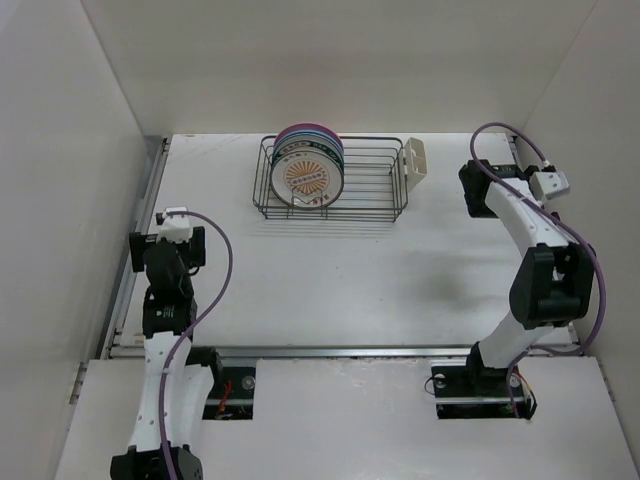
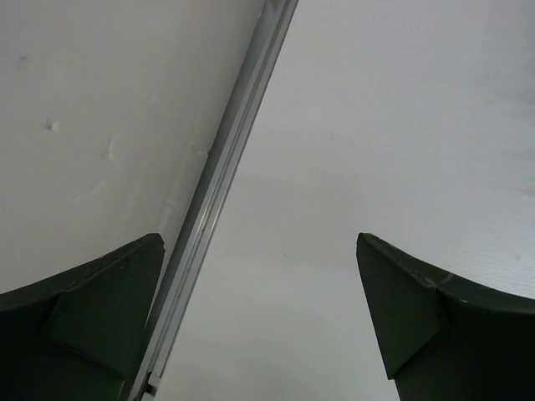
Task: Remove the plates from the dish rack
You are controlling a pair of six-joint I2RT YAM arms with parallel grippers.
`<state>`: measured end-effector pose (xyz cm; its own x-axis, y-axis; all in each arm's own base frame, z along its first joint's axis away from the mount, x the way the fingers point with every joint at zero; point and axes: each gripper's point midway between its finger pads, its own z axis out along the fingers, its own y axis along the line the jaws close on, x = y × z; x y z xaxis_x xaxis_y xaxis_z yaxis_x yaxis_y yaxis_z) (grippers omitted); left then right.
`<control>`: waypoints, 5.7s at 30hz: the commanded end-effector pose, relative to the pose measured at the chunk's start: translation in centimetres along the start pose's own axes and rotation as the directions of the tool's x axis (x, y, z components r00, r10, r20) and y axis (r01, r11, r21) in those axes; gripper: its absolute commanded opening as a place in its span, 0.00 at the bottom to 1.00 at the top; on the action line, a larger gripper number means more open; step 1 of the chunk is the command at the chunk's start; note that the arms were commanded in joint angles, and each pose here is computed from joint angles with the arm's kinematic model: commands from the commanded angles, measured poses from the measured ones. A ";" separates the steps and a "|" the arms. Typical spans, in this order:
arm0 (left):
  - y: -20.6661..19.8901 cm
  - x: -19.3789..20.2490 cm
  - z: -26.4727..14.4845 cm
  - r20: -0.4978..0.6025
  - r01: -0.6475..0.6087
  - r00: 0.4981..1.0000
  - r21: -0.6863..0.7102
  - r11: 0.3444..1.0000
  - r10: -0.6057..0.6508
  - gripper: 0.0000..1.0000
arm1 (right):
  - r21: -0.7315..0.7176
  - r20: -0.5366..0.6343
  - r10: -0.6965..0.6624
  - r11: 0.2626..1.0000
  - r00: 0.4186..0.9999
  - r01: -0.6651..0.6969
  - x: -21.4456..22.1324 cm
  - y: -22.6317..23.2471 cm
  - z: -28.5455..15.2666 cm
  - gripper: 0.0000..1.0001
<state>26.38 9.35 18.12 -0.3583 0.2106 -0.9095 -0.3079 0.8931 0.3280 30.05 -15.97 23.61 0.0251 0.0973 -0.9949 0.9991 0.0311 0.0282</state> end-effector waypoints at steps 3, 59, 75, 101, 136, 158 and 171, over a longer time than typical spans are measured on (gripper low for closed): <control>0.0 -1.3 -0.9 -0.005 0.040 0.999 0.034 0.999 -0.040 1.00 | -0.012 0.145 -0.032 0.999 0.989 0.034 -3.6 -0.4 0.1 1.00; -22.9 -11.1 11.7 -0.500 0.313 0.856 0.702 0.640 0.130 0.41 | -0.754 0.305 -0.337 -0.656 0.891 0.010 3.2 22.9 -48.4 0.44; -27.5 -5.9 14.3 -0.622 0.369 0.767 0.628 0.686 0.157 0.00 | -0.801 0.330 -0.373 -0.596 0.867 0.049 6.1 24.7 -46.9 0.43; -28.3 -6.1 13.3 -0.740 0.537 0.673 0.489 0.687 0.002 0.00 | -0.870 0.212 -0.027 -0.461 0.977 0.176 -9.0 24.6 -45.8 0.00; -26.5 -11.0 12.8 -0.601 0.423 0.798 0.593 0.685 0.028 0.24 | -0.674 0.495 -0.622 -0.715 0.607 -0.183 17.3 7.2 -49.4 0.08; -30.0 -19.8 14.8 -0.004 -0.119 0.982 0.764 0.634 0.190 0.60 | -0.814 0.157 -0.606 -0.527 0.780 -0.245 3.3 11.8 -44.7 0.69; -33.1 -17.9 14.9 -0.044 -0.074 0.980 0.828 0.556 0.196 0.41 | -0.953 0.004 -0.559 -0.253 0.829 -0.166 1.0 14.3 -37.4 0.71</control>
<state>56.29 -16.46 16.95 -0.4985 0.3837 -0.7774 0.5446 0.8363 0.0636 41.53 24.68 22.55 -0.6285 -0.0576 -0.7756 -0.4052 0.8755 0.2633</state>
